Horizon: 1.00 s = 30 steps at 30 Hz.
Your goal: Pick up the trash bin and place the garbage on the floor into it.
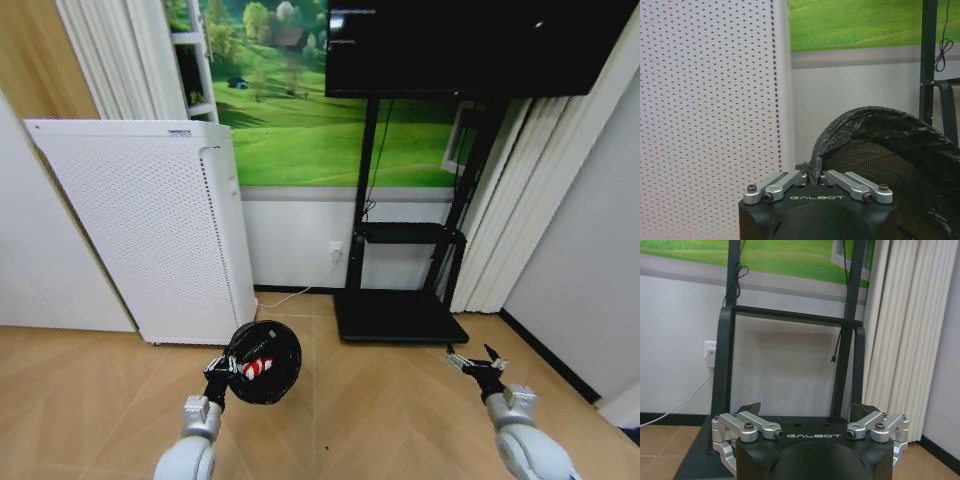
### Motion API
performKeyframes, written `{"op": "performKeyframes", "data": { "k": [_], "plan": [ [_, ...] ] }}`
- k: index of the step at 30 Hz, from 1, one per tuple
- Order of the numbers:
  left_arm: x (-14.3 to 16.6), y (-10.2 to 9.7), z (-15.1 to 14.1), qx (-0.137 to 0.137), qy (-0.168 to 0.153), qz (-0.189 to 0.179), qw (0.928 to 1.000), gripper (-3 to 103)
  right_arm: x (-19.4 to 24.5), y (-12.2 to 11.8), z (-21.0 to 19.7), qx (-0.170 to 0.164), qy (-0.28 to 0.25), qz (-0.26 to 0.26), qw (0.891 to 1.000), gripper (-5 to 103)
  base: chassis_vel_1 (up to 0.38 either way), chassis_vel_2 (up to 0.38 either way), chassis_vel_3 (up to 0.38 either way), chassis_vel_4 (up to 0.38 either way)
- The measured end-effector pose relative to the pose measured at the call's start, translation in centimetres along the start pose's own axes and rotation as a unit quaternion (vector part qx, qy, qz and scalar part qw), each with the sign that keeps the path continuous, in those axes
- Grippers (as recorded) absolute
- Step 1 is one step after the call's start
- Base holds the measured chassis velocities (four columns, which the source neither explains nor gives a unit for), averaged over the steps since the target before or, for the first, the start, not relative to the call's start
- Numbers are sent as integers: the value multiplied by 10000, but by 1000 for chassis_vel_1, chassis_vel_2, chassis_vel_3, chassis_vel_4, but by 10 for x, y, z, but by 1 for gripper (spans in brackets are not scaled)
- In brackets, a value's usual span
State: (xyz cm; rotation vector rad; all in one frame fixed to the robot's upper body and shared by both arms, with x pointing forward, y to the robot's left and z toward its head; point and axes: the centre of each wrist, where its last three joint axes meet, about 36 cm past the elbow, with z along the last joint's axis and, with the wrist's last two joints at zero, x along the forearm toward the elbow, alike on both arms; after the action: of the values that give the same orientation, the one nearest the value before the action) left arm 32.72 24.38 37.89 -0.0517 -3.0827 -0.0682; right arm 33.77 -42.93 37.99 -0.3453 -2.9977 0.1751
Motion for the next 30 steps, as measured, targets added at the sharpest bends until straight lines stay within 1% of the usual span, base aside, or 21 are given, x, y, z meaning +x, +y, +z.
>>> {"op": "performKeyframes", "data": {
  "k": [4,11,15,21,25,30],
  "plan": [
    [0,-1,0,5,7,8,10000,4,0,0,0,0,-1,0,10000,100,33,-15,38,-13],
    [3,-2,1,20,32,38,10000,4,0,0,0,2,-2,3,10000,100,-84,-57,54,51],
    [5,-3,1,16,44,37,10000,4,0,0,0,1,-1,3,10000,100,54,-35,-59,47],
    [9,0,-1,-39,48,26,10000,4,0,0,0,1,-1,2,10000,100,151,-90,-171,109],
    [11,5,-2,-72,54,-22,10000,4,0,0,0,1,0,2,10000,100,187,-190,-209,189],
    [11,6,-1,-73,60,-41,9999,4,0,0,0,1,0,3,10000,100,202,-227,-226,194]
  ]
}}
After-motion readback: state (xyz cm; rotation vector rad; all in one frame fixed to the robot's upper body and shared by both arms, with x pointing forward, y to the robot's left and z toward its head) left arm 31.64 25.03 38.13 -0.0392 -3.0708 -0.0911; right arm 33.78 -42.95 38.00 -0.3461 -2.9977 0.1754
